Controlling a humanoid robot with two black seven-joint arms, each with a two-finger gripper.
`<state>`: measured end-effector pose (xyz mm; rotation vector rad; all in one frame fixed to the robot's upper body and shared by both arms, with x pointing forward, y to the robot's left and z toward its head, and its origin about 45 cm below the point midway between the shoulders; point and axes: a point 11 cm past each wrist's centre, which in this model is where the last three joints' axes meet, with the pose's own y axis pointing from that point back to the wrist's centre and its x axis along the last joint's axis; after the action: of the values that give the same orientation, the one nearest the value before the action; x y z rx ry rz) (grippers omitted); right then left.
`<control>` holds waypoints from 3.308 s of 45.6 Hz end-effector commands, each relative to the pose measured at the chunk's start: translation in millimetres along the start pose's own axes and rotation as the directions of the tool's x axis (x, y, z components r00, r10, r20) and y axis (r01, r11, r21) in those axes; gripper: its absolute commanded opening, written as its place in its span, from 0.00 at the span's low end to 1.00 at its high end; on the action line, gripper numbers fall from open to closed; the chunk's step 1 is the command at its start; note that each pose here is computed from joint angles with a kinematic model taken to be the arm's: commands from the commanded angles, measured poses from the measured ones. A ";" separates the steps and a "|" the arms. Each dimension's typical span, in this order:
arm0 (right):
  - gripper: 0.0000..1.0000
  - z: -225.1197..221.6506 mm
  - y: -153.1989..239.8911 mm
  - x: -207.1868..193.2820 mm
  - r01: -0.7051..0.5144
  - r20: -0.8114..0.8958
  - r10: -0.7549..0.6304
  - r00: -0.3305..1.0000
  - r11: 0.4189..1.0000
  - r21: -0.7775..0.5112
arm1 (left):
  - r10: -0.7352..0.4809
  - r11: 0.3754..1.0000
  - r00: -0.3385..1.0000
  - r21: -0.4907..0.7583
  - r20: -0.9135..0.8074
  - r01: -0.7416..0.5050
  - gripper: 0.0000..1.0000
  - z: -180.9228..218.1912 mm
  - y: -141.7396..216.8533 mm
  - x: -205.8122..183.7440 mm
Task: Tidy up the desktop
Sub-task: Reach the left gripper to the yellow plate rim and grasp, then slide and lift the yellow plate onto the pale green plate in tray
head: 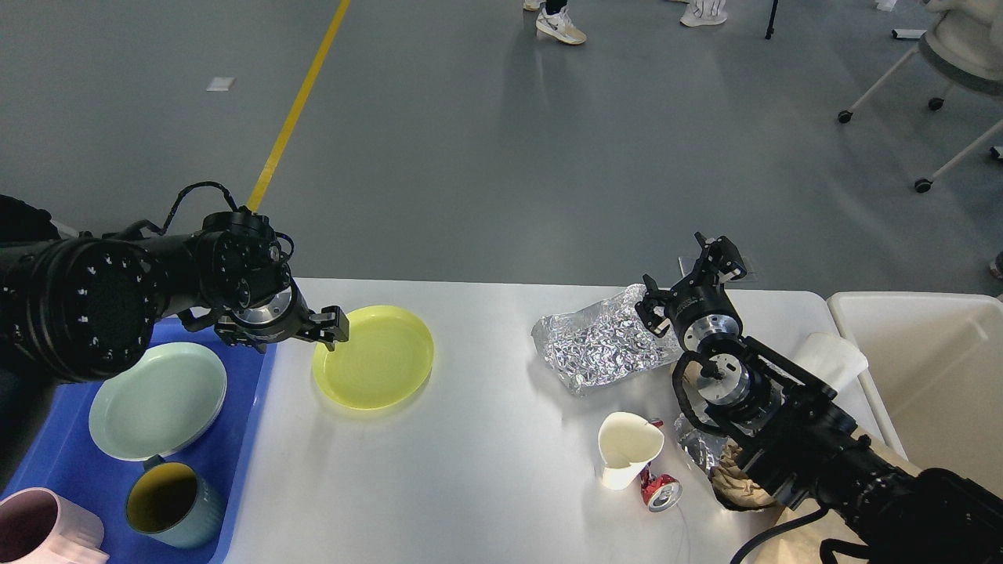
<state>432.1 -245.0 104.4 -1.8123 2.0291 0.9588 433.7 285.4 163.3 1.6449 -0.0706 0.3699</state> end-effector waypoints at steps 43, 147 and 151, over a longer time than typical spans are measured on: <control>1.00 0.0 0.0 0.0 0.000 0.000 0.000 1.000 1.000 0.000 | 0.026 0.993 0.963 -0.107 -0.268 -0.056 0.81 -0.5 -77.5 -57.5; 1.00 0.0 0.0 0.0 0.000 0.000 0.000 1.000 1.000 0.000 | -0.223 0.961 0.965 -0.196 -0.135 0.195 0.00 -12.5 44.8 21.7; 1.00 0.0 0.0 0.0 0.000 0.000 0.000 1.000 1.000 0.000 | -0.174 0.968 0.973 -0.206 -0.153 0.140 0.00 -18.1 66.3 40.8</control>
<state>432.1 -245.0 104.5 -1.8123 2.0291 0.9587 437.3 296.2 208.3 1.4229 0.1916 0.3119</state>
